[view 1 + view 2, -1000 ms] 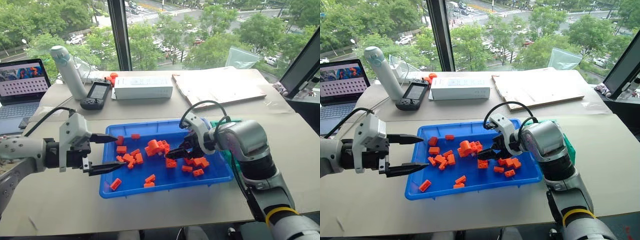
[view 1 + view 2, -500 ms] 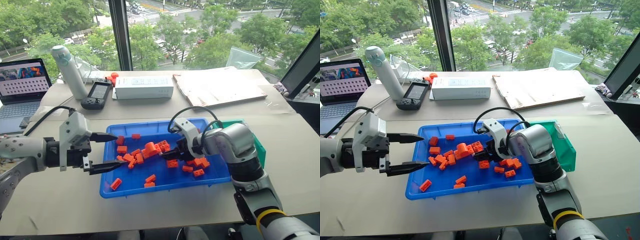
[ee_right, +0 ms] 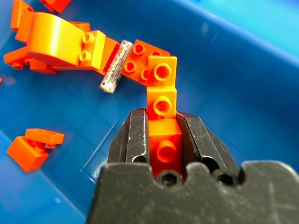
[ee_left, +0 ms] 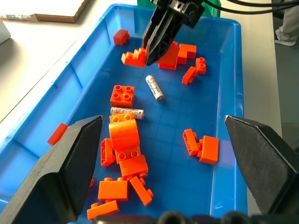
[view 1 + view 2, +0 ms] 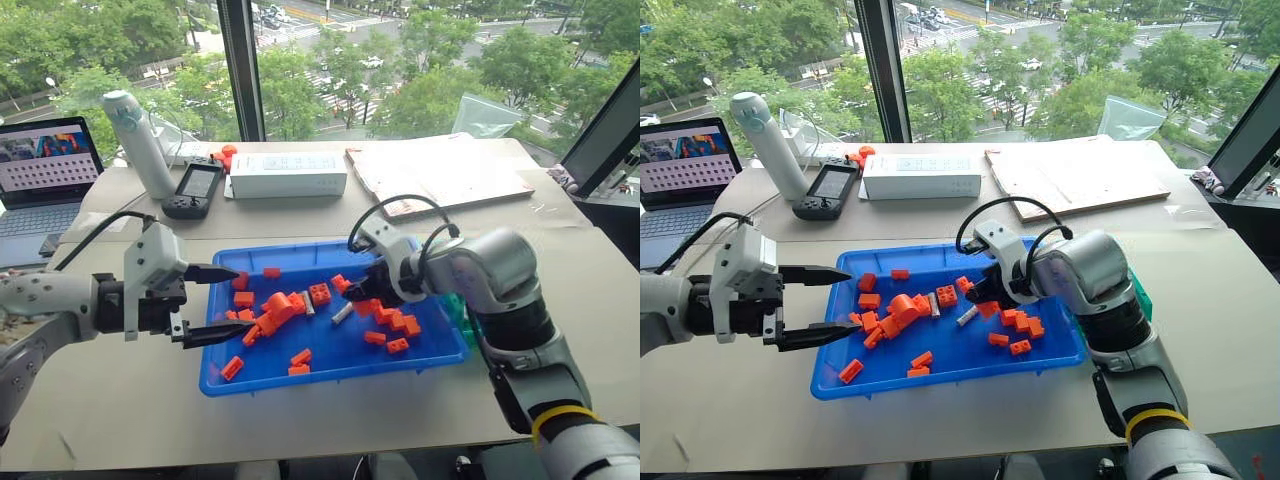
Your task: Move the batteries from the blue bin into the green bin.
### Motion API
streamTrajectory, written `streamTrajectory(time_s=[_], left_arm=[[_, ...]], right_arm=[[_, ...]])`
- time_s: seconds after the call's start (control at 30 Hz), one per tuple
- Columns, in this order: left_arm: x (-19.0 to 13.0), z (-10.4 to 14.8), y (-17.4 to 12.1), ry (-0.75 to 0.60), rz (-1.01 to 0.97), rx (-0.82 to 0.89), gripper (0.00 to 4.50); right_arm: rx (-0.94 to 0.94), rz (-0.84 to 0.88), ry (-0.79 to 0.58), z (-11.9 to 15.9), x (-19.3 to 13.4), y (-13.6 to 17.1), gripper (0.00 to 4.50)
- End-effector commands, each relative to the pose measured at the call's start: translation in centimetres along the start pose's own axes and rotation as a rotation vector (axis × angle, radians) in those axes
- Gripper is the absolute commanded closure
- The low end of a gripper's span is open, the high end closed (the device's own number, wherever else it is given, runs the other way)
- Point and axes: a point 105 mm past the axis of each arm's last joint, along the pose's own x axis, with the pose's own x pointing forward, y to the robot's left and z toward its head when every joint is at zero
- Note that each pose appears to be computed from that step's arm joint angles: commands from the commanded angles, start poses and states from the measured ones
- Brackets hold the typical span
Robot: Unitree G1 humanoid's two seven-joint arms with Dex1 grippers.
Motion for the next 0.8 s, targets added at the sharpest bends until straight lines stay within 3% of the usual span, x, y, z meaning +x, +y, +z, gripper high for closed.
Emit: streamTrajectory(time_s=[0.03, 0.2, 0.23, 0.27, 0.43, 0.57, 0.67, 0.8], left_arm=[[0.0, 0.6, 0.1, -0.02, 0.004, 0.041, 0.0], [0.1, 0.7, 0.2, -0.022, 0.001, 0.044, 0.0], [0.1, 0.7, 0.2, -0.022, 0.001, 0.044, 0.0], [0.1, 0.7, 0.2, -0.022, 0.001, 0.044, 0.0], [0.1, 0.7, 0.1, -0.017, 0.002, 0.042, 0.0], [0.2, 0.7, 0.0, -0.016, -0.003, 0.041, 0.0], [0.3, 0.7, -0.1, -0.017, -0.007, 0.043, 0.0], [0.3, 0.9, -0.2, -0.018, -0.017, 0.048, 0.0]], right_arm=[[-0.169, -0.081, -0.028, 0.2, -0.4, -2.4, 4.0], [-0.251, -0.113, -0.025, -0.3, 0.1, -4.1, 4.0], [-0.26, -0.111, -0.028, -0.2, 0.2, -4.1, 3.0], [-0.268, -0.102, -0.034, -0.1, 0.2, -4.0, 2.87], [-0.328, -0.05, -0.196, 2.4, -0.2, -2.6, 1.17], [-0.392, 0.12, -0.339, 3.4, -0.6, 0.8, 1.17], [-0.432, 0.277, -0.295, 1.6, -0.1, 3.5, 1.17], [-0.511, 0.351, -0.221, -0.6, 1.3, 5.1, 1.17]])
